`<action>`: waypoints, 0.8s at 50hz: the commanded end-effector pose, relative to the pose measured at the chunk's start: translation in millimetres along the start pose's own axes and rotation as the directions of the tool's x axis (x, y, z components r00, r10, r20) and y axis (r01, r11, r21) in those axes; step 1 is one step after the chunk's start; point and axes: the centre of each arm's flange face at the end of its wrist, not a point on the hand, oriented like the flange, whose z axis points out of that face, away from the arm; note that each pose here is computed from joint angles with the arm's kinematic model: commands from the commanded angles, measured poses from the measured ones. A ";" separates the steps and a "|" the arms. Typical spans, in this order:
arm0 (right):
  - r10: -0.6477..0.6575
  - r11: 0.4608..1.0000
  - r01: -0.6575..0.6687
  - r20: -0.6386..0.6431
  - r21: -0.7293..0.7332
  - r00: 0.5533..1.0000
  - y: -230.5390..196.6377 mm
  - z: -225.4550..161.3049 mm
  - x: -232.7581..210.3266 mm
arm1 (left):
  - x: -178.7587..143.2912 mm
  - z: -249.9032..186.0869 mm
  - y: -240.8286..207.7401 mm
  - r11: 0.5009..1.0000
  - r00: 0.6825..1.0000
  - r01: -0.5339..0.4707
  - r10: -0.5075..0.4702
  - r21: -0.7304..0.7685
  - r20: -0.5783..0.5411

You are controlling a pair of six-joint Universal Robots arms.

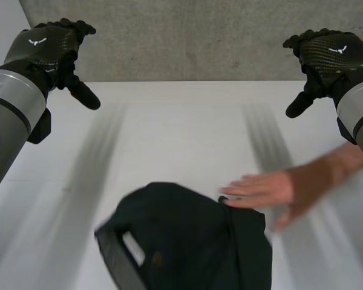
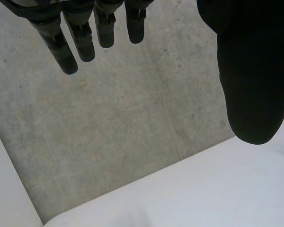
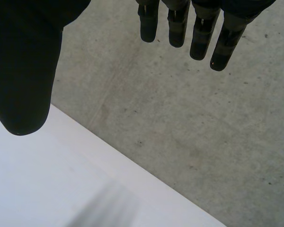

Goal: Fold the shorts.

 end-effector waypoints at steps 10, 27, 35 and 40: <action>0.000 1.000 -0.001 0.090 0.011 0.996 0.9 1.8 -5.6 | 11.0 1.3 34.7 0.972 0.985 -0.170 0.162 -0.160 -0.066; 0.003 1.000 0.000 0.112 -0.031 0.994 16.0 8.5 -12.4 | 24.9 -45.3 129.7 0.805 0.963 -0.236 0.120 -0.544 -0.240; 0.005 0.999 0.000 0.117 -0.047 0.993 20.8 7.0 -14.1 | 32.0 -31.3 161.3 0.827 0.977 -0.151 0.041 -0.541 -0.209; 0.005 0.999 0.001 0.119 -0.053 0.993 22.6 6.4 -14.6 | 39.0 -27.3 173.7 0.820 0.974 -0.163 0.043 -0.549 -0.225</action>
